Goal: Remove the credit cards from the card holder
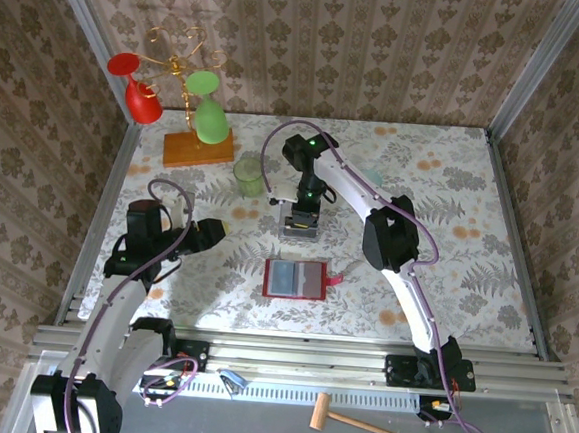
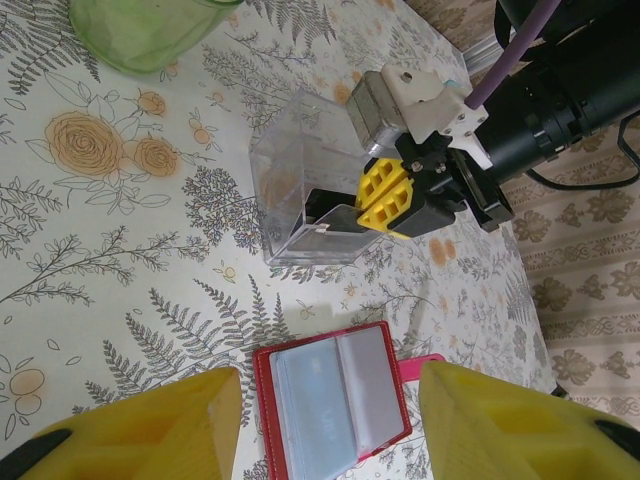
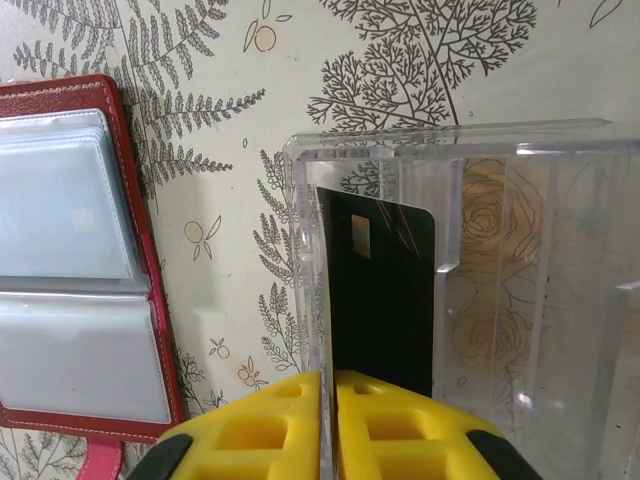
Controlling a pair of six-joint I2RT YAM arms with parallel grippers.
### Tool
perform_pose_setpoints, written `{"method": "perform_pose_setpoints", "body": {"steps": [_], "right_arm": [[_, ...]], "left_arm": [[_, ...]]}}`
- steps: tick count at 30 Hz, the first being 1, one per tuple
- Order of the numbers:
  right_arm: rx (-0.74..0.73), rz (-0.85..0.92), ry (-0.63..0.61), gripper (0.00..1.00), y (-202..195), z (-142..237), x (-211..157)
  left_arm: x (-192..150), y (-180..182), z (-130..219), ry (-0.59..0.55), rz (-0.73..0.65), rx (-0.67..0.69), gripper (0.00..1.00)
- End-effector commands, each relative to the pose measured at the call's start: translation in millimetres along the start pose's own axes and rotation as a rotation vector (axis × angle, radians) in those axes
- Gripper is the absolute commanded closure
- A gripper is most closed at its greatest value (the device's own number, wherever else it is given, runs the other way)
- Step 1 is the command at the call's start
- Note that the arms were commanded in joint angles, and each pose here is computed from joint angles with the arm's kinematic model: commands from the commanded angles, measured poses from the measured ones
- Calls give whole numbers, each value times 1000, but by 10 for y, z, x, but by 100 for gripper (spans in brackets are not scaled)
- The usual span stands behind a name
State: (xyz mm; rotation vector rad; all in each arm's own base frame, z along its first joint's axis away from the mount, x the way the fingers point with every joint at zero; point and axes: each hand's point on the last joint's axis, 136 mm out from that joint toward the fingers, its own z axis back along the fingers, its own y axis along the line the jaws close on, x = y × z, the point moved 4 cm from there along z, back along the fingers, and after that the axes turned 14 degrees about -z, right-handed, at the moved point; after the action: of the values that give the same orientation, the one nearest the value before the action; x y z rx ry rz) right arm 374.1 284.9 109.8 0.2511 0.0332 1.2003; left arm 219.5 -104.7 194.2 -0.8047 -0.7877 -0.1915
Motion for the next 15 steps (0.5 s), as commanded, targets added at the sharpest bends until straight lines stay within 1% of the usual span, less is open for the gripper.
{"method": "perform_pose_setpoints", "body": {"steps": [1,4,10,15], "right_arm": [[-17,8,3,84,18,193,-53],[-30,-9,-19,81,24,324,-72],[-61,-56,-89,79,108,551,-60],[-102,-107,-169,77,198,631,-40]], "left_arm": [[-28,17,18,7,-8,8,50],[-27,13,6,3,-7,-1,51],[13,-8,-59,-2,-7,-13,51],[17,-27,-196,2,3,-27,52]]}}
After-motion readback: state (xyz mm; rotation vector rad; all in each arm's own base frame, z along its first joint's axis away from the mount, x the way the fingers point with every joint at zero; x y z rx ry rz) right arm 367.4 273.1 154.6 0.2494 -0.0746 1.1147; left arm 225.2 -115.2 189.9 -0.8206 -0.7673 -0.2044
